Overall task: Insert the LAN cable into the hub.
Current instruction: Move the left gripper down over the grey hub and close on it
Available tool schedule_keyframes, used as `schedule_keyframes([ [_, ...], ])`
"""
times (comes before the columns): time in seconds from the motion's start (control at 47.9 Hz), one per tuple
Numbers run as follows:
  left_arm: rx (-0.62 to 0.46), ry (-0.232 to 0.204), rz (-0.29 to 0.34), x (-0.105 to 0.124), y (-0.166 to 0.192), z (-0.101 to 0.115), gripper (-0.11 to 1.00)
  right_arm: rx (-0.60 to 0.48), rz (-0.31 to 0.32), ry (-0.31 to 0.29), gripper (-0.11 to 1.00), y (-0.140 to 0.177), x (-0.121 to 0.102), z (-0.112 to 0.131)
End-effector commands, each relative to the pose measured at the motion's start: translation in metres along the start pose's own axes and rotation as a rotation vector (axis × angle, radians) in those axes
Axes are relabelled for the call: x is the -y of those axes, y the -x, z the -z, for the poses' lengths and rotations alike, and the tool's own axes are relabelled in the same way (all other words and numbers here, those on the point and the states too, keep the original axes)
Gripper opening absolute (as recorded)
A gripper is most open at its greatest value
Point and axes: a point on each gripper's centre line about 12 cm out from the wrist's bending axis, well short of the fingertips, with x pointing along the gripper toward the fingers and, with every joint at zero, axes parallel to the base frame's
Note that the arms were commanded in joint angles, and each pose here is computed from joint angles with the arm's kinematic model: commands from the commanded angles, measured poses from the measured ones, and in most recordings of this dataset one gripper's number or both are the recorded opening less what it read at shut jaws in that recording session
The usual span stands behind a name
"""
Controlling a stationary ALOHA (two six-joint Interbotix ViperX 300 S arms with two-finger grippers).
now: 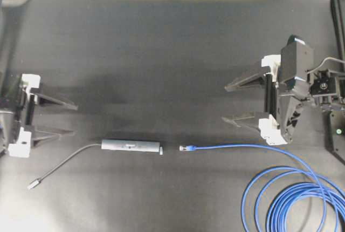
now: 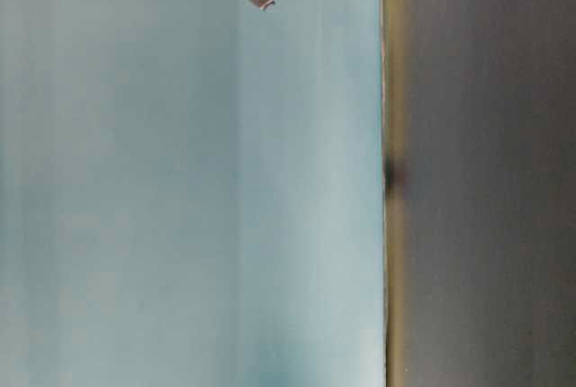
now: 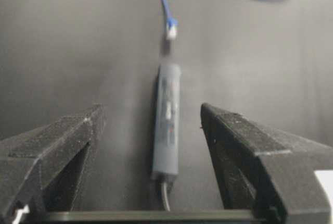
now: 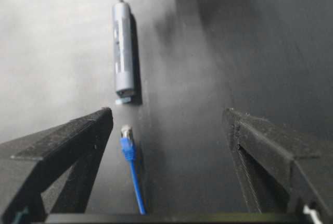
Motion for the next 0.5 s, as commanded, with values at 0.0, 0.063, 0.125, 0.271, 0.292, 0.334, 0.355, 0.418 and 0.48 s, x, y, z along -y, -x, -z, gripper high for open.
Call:
schedule_keyframes([
  [0.0,-0.003,0.0,0.017,0.003,-0.005,0.003,0.71,0.024,-0.006,-0.01,0.82,0.001,-0.002,-0.009],
  [0.063,-0.018,0.001,0.03,0.005,-0.01,0.009,0.71,0.024,-0.006,-0.01,0.82,0.001,-0.002,-0.009],
  [0.125,-0.039,0.003,0.046,0.008,-0.018,0.015,0.71,0.022,-0.006,-0.009,0.82,0.0,-0.002,-0.008],
  [0.271,-0.129,0.026,0.07,0.014,-0.043,0.038,0.71,0.019,-0.005,-0.01,0.82,0.0,-0.002,-0.008],
  [0.292,-0.136,0.03,0.071,0.014,-0.047,0.041,0.71,0.021,-0.006,-0.01,0.82,0.0,-0.002,-0.008],
  [0.334,-0.149,0.041,0.071,0.014,-0.054,0.046,0.71,0.022,-0.006,-0.009,0.82,0.001,-0.002,-0.009],
  [0.355,-0.155,0.045,0.071,0.014,-0.057,0.05,0.71,0.023,-0.005,-0.009,0.82,0.001,-0.002,-0.009],
  [0.418,-0.163,0.051,0.067,0.013,-0.063,0.057,0.71,0.022,-0.006,-0.01,0.82,0.001,-0.002,-0.009],
  [0.48,-0.164,0.055,0.064,0.012,-0.07,0.063,0.71,0.018,-0.005,-0.01,0.82,0.001,-0.002,-0.007],
])
